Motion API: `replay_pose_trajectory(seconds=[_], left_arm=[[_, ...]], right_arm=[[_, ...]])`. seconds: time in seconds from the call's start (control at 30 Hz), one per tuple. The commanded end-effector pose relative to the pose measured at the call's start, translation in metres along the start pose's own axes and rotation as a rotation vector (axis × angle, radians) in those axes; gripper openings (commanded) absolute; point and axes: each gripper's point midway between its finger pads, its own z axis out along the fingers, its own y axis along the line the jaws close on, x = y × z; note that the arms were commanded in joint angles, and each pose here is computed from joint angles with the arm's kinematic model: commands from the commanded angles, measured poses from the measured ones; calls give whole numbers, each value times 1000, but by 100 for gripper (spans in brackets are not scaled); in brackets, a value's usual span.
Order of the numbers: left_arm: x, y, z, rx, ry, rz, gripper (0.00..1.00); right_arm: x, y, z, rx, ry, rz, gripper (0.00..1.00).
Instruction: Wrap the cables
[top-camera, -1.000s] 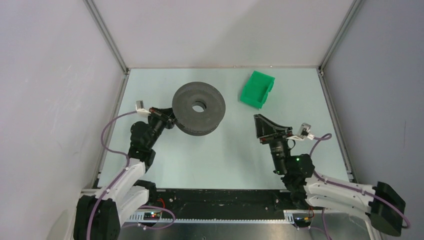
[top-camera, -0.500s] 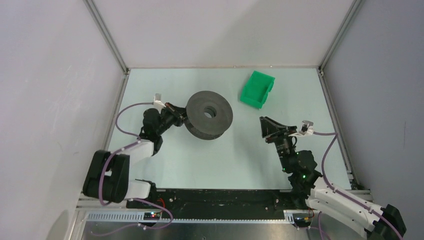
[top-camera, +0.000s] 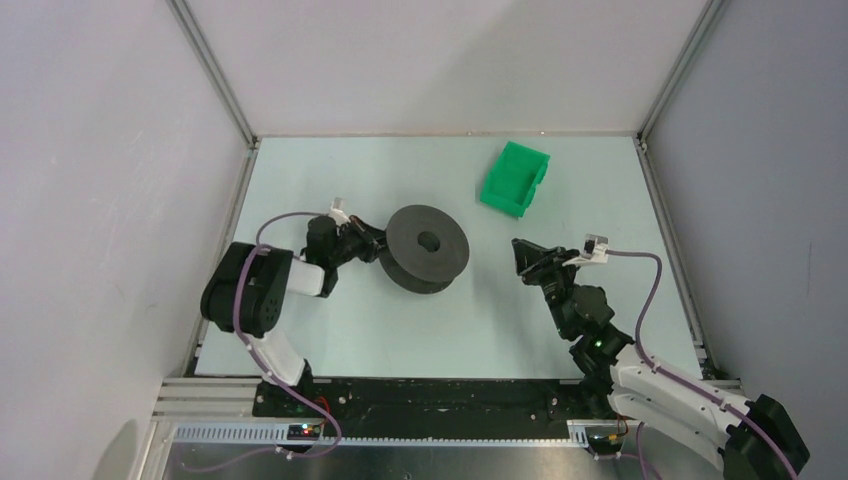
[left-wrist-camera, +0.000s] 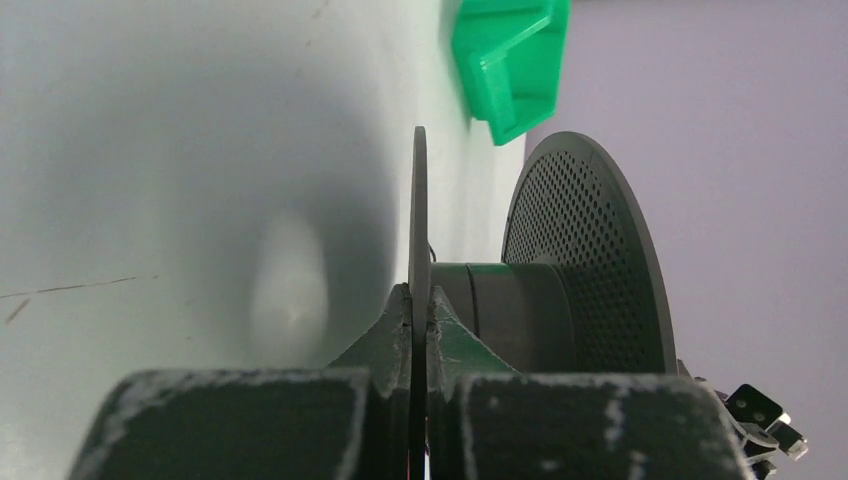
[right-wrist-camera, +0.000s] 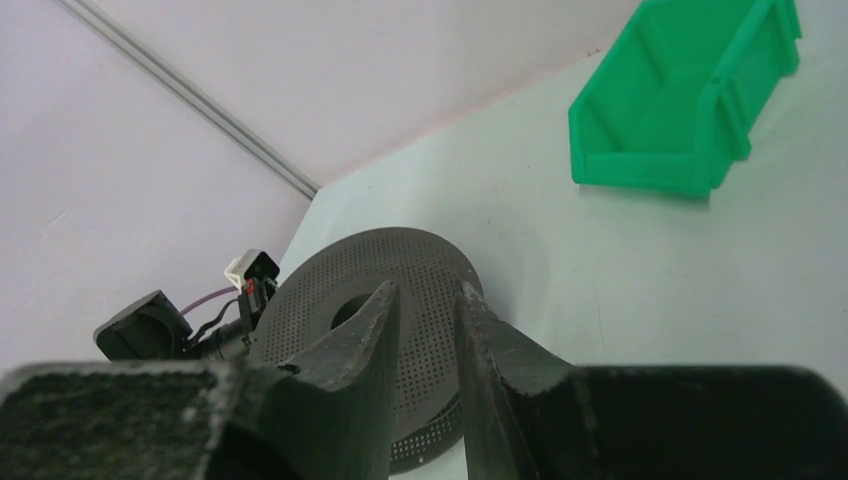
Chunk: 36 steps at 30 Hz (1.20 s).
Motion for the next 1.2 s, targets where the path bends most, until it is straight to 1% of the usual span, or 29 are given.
replay_pose_trajectory(seconds=[0.0,0.13,0.3,0.73,1.17], left_arm=[[-8,-29,8,127,11,91,0],[-9,-16,12,98,13,76,1],[-6,-7,14,84,32,62,10],[-15,7,5,56,2,63,29],[-25,14,-7,31,-29,69,37]], right_arm=[[-6,3,6,-3,-7,39,30],[-4,5,8,-8,3,42,29],[-1,4,8,-5,14,46,29],[-2,1,5,4,19,51,29],[-4,2,2,-2,20,58,30]])
